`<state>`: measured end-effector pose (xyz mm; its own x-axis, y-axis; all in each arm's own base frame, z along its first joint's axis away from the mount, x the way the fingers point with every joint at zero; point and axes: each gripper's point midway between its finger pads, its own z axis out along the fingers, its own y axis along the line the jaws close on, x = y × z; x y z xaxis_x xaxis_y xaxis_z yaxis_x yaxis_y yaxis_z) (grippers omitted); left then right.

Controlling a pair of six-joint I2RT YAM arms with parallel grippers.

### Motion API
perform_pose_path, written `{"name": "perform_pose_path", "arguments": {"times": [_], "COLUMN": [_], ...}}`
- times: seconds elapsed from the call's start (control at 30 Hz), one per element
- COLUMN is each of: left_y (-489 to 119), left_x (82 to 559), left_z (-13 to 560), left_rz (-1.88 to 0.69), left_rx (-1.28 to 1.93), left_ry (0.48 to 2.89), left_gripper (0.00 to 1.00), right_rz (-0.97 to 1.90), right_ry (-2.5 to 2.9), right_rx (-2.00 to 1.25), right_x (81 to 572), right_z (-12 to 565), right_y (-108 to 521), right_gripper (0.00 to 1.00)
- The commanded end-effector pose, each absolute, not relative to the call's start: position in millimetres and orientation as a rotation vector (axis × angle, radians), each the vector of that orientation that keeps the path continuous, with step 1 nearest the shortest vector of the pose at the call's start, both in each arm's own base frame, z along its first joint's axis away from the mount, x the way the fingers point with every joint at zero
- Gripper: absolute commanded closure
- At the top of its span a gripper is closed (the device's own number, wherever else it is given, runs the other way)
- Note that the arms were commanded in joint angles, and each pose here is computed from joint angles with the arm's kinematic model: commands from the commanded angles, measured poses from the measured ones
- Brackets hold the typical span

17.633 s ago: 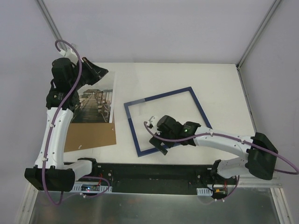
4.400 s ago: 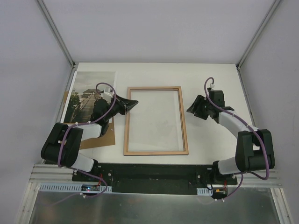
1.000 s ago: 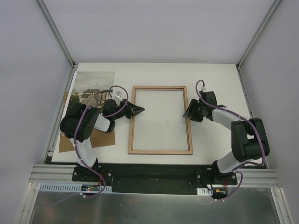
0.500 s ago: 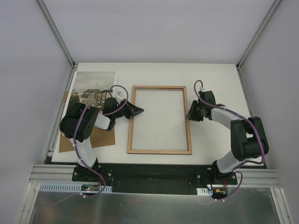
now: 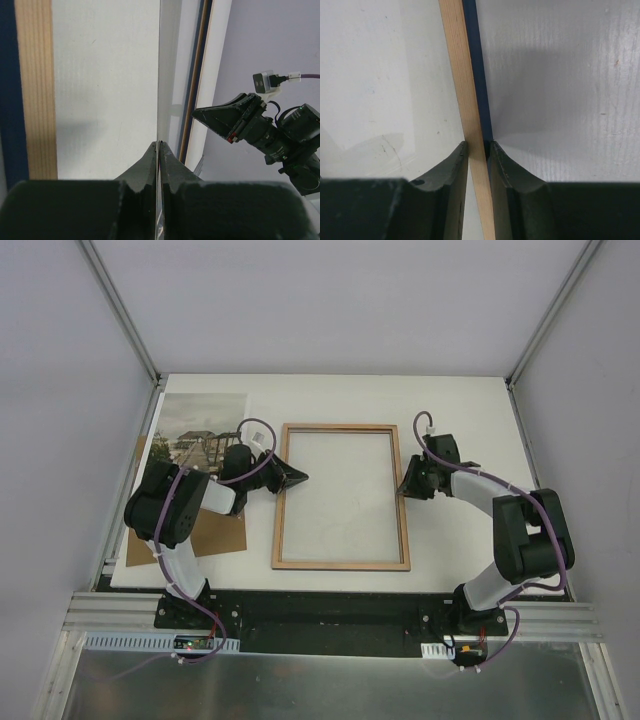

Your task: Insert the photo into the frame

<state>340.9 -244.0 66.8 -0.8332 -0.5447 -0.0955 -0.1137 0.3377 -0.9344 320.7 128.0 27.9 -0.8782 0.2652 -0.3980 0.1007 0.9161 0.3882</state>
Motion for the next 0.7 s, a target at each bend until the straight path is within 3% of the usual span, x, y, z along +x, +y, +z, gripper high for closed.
{"name": "perform_pose_path", "arguments": {"times": [0.0, 0.13, 0.37, 0.67], "left_y": [-253.4, -253.6, -252.8, -252.1], "left_x": [337.6, 337.1, 336.7, 337.1], "left_z": [91.8, 91.1, 89.5, 90.5], "left_rz": [-1.545, -1.534, -1.517, -1.494], "left_rx": [-0.424, -0.410, -0.402, -0.386], "left_ry": [2.194, 2.209, 2.223, 2.240], "left_gripper": [1.00, 0.99, 0.84, 0.74], "right_rz": [0.577, 0.566, 0.564, 0.563], "right_ry": [2.596, 2.599, 2.603, 2.602], "right_rx": [0.214, 0.211, 0.214, 0.211], "right_x": [329.9, 329.8, 329.9, 330.4], "right_z": [40.3, 39.4, 38.2, 39.0], "right_y": [146.3, 145.1, 144.5, 144.9], "right_gripper": [0.75, 0.75, 0.75, 0.75]}}
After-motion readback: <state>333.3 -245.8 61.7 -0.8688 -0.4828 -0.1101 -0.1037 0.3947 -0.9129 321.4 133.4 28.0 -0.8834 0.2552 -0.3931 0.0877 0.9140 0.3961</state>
